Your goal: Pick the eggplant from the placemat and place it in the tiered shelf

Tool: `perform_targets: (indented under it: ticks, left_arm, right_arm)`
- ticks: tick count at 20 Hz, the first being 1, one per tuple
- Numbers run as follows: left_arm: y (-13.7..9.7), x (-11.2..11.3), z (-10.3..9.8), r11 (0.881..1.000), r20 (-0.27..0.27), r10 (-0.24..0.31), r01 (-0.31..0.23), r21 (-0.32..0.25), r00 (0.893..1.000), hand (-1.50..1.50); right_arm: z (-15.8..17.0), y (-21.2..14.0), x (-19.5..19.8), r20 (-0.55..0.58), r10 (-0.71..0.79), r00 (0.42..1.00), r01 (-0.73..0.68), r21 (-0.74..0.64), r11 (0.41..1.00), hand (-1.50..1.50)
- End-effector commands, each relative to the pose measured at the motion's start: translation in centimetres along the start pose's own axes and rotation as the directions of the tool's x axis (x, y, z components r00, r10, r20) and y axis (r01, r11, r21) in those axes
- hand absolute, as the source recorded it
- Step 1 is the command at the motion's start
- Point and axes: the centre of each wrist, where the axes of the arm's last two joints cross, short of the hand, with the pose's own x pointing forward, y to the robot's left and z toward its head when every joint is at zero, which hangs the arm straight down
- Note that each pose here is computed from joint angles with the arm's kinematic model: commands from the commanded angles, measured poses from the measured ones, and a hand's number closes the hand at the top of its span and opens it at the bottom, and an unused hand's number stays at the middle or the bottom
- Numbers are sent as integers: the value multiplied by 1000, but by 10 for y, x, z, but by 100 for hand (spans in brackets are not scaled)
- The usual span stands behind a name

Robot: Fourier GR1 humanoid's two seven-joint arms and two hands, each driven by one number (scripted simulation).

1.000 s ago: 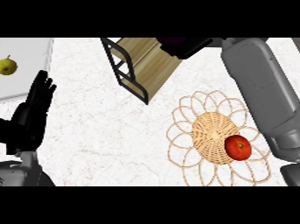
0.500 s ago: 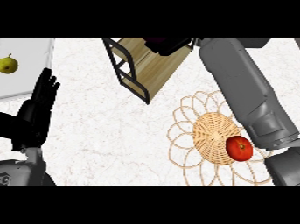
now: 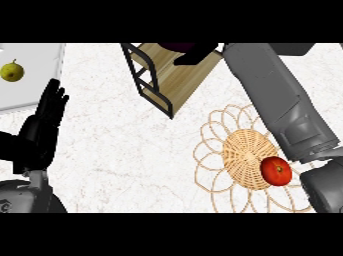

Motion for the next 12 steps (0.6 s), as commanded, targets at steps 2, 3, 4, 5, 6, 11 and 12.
perform_targets:
  ticks: [2, 3, 4, 5, 6, 11, 12]
  left_arm:
    - [-5, -1, 2, 1000, -7, -6, 6, -10, 1000, 0]
    - [-9, -6, -4, 1000, 6, -17, 17, -3, 1000, 0]
    - [10, 6, 0, 1000, 2, -7, 7, 11, 1000, 0]
    - [-10, -6, 8, 1000, -3, 0, 0, -1, 1000, 0]
    - [11, 11, 0, 1000, -10, -14, 14, 1, 1000, 0]
    - [-3, -13, 10, 1000, 0, 3, -3, -6, 1000, 0]
    - [8, 5, -1, 1000, 7, 0, 0, -8, 1000, 0]
  right_arm:
    - [-2, -10, 2, 48, -56, 997, 55, 9, 998, -150]
    - [-4, 2, 4, 72, -99, 992, 98, 16, 995, -150]
    - [1, -9, -4, 73, -95, 993, 95, 4, 995, -150]
    - [-6, -16, 13, 87, -134, 987, 134, -2, 991, -150]
    - [3, -10, -8, 96, -172, 980, 174, -19, 985, -150]
    - [-8, -56, 29, 73, -255, 964, 261, -91, 961, -150]
    - [7, -83, 8, 82, -275, 958, 285, -152, 946, -150]
